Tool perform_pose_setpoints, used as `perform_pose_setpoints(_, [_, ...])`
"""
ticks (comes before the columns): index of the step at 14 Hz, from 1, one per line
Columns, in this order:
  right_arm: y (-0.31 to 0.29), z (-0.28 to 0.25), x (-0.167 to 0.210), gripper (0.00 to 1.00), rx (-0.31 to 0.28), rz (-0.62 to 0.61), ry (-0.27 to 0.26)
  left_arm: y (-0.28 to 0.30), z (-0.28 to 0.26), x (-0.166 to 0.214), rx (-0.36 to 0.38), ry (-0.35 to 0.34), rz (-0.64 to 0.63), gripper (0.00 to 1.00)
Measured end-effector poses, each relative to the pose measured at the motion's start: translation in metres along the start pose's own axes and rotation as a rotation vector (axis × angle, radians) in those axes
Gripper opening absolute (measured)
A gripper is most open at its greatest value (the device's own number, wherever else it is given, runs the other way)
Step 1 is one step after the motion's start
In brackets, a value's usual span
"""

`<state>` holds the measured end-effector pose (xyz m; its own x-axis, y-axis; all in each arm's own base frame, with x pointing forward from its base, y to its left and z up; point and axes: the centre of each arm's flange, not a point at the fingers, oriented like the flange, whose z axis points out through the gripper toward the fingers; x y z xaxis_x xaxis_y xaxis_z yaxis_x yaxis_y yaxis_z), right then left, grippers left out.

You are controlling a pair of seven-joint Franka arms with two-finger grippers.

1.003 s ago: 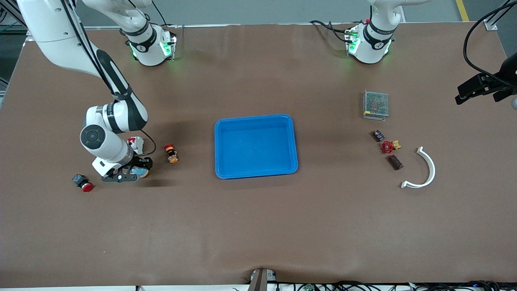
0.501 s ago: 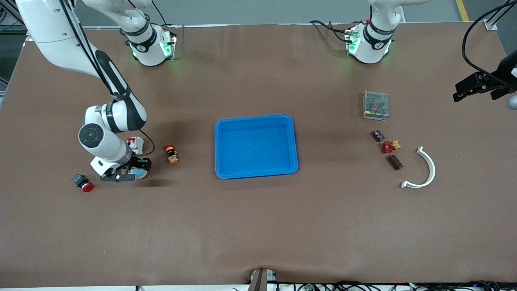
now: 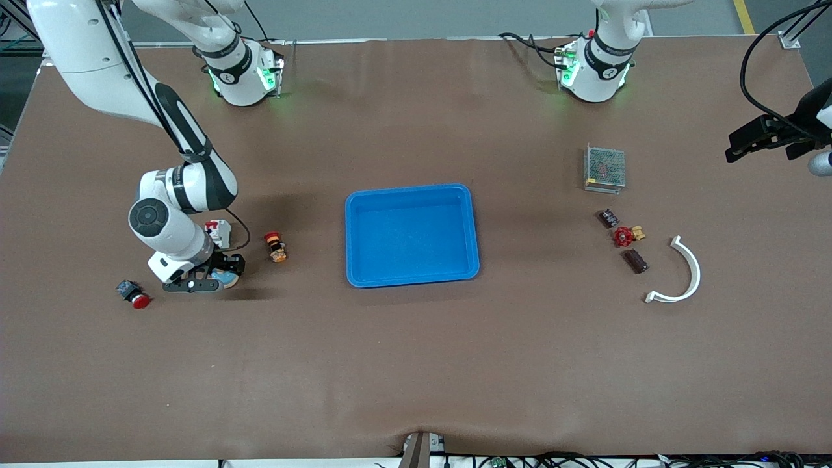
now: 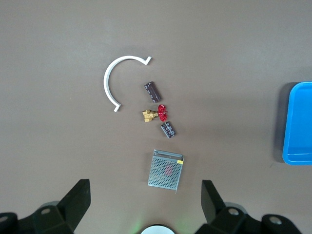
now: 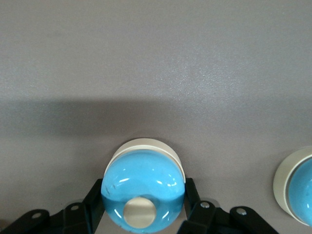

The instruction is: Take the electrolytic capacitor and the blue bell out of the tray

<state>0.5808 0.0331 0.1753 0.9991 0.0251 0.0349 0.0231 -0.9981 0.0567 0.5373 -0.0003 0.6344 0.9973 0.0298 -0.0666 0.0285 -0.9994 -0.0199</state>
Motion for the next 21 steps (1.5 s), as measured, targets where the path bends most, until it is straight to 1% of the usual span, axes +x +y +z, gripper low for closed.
perform_pose_setpoints(4, [0.001,0.0,0.0,0.68,0.0,0.007,-0.001,0.001,0.0,0.0,0.0,0.0,0.002,1.0])
perform_pose_setpoints(5, [0.003,0.0,0.0,0.74,0.0,0.013,-0.001,0.001,0.0,0.0,0.0,0.0,0.002,1.0])
perform_pose_setpoints(6, [0.006,0.001,0.0,0.82,0.0,0.018,0.0,0.002,0.0,0.0,0.0,0.0,0.003,1.0])
perform_pose_setpoints(7, [0.008,0.001,0.0,0.93,0.0,0.022,-0.001,0.002,0.0,0.0,0.0,0.0,0.004,1.0])
perform_pose_setpoints(8, [0.009,0.001,0.0,1.0,0.0,0.024,-0.001,0.003,0.0,0.0,0.0,0.0,0.006,1.0])
perform_pose_setpoints(11, [0.01,-0.005,0.004,1.0,-0.003,0.024,0.0,0.008,0.0,0.0,0.001,0.001,0.015,1.0])
perform_pose_setpoints(13, [0.013,-0.021,0.015,1.0,-0.017,0.028,-0.029,0.013,0.0,0.0,0.002,0.001,0.024,1.0])
perform_pose_setpoints(15, [0.017,-0.047,0.03,1.0,-0.034,0.03,-0.057,0.014,0.001,0.0,0.002,-0.001,0.026,1.0])
perform_pose_setpoints(18, [0.027,-0.086,0.057,1.0,-0.05,0.023,-0.063,0.014,0.001,0.001,0.002,-0.002,0.026,1.0])
perform_pose_setpoints(21, [0.055,-0.126,0.08,1.0,-0.062,0.003,-0.069,0.014,-0.001,0.001,0.002,0.004,0.025,1.0])
